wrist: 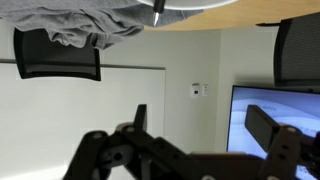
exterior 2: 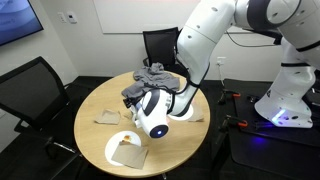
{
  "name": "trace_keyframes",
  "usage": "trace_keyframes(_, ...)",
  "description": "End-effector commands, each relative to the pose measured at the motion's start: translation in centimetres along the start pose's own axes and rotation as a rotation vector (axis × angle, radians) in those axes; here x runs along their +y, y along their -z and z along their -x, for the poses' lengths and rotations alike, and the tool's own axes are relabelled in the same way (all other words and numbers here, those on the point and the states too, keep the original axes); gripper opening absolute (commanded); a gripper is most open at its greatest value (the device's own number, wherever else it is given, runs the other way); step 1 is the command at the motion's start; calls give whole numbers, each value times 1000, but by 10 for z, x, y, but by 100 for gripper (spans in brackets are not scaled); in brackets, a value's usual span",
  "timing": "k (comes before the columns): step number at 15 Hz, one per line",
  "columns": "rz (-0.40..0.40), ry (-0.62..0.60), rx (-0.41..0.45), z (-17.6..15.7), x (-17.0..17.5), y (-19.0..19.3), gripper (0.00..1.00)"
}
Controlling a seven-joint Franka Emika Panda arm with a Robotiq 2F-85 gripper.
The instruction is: Pick up the pen and put it in the cup
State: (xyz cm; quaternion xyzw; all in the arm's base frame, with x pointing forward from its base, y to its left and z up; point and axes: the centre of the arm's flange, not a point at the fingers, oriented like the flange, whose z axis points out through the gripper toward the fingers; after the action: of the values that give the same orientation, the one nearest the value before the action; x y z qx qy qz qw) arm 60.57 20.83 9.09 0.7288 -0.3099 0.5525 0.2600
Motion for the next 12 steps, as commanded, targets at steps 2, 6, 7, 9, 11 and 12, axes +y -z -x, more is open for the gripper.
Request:
trace_keyframes(2, 16, -64, 32, -58, 15, 35, 100)
trace_keyframes(6, 43, -96, 46, -98, 27, 57, 100)
trace_keyframes(7, 50, -95, 41, -108, 30, 63, 100)
trace_keyframes(9, 58, -110, 44, -124, 36, 74, 100)
trace_keyframes(11, 61, -125, 49, -138, 42, 84, 100)
trace_keyframes(12, 57, -132, 51, -145, 46, 89, 100)
